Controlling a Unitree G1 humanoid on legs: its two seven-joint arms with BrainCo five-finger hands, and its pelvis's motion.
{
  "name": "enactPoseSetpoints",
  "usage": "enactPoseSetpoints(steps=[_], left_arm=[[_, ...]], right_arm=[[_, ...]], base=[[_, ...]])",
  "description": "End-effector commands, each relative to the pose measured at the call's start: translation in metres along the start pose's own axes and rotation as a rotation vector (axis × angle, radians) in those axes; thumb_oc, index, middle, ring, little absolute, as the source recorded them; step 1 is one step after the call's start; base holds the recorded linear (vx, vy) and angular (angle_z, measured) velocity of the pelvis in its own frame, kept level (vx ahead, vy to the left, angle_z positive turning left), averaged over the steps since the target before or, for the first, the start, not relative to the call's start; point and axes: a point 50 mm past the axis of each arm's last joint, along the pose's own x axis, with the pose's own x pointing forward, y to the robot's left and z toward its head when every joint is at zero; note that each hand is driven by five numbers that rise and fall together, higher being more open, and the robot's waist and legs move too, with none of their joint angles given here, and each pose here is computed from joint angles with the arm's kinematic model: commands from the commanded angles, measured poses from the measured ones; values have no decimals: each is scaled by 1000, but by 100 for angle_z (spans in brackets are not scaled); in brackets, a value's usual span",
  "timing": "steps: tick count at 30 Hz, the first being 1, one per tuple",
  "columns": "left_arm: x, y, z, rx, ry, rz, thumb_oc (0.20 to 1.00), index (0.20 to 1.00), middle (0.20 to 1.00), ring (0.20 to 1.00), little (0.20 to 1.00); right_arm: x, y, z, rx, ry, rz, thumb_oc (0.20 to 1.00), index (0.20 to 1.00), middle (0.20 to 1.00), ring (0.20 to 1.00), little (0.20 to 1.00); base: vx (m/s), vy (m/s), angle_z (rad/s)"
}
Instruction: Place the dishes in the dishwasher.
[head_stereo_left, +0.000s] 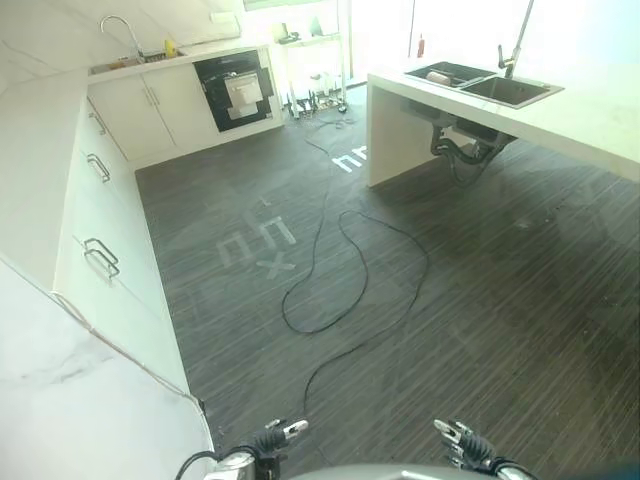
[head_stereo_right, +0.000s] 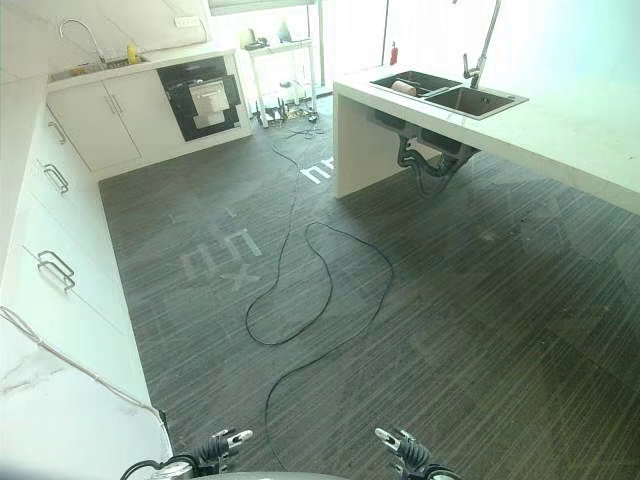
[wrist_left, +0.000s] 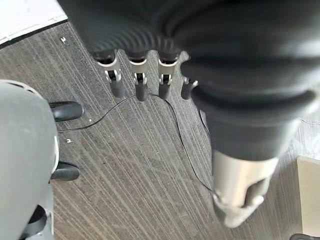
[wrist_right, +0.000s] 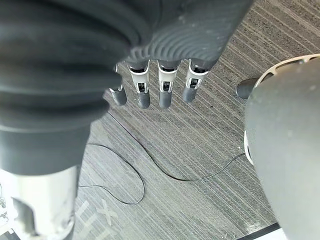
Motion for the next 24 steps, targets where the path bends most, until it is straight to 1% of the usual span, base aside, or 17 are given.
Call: enactPoseSetpoints(steps=[1,7,10,12,13,14,15,16,19,21,24], left_arm=[[3,1,14,-25,-54,21,1000,1000,1000,1000,1000],[1,1,22,-112,-151,-18,1000,1000,1000,1000,1000],[-1,2,28,-98,-200,-44,1000,1000,1000,1000,1000],[-2,1,39,-62,-255,-49,1000,1000,1000,1000,1000],[-4,2,48,28,-307,-13,1000,1000,1000,1000,1000],[-4,2,50,48,-317,-1,1000,1000,1000,1000,1000],[-6,2,60,173,-364,32,1000,1000,1000,1000,1000],[-7,0,74,212,-411,44,1000,1000,1000,1000,1000],[-15,-4,106,107,-531,27,1000,1000,1000,1000,1000],[-20,-5,118,131,-577,-10,1000,1000,1000,1000,1000],[-23,-5,119,168,-597,-33,1000,1000,1000,1000,1000]], right_arm=[[8,16,13,3,-60,34,1000,1000,1000,1000,1000],[7,16,14,3,-74,59,1000,1000,1000,1000,1000],[7,16,15,5,-73,83,1000,1000,1000,1000,1000],[7,17,19,-10,-84,96,1000,1000,1000,1000,1000],[7,17,22,-18,-94,101,1000,1000,1000,1000,1000],[7,17,23,-19,-95,103,1000,1000,1000,1000,1000],[8,18,27,-16,-105,112,1000,1000,1000,1000,1000],[8,19,34,-8,-128,129,1000,1000,1000,1000,1000],[7,28,57,-1,-212,215,1000,1000,1000,1000,1000],[5,33,71,-27,-271,250,1000,1000,1000,1000,1000],[4,33,80,-18,-311,264,1000,1000,1000,1000,1000]], base=[[33,-74,1],[9,-76,0],[16,-111,1],[7,-132,2],[-3,-97,1],[-11,-107,-1],[-19,-100,-1],[-26,-121,-3],[-35,-146,0],[-32,-157,1],[60,-92,2]])
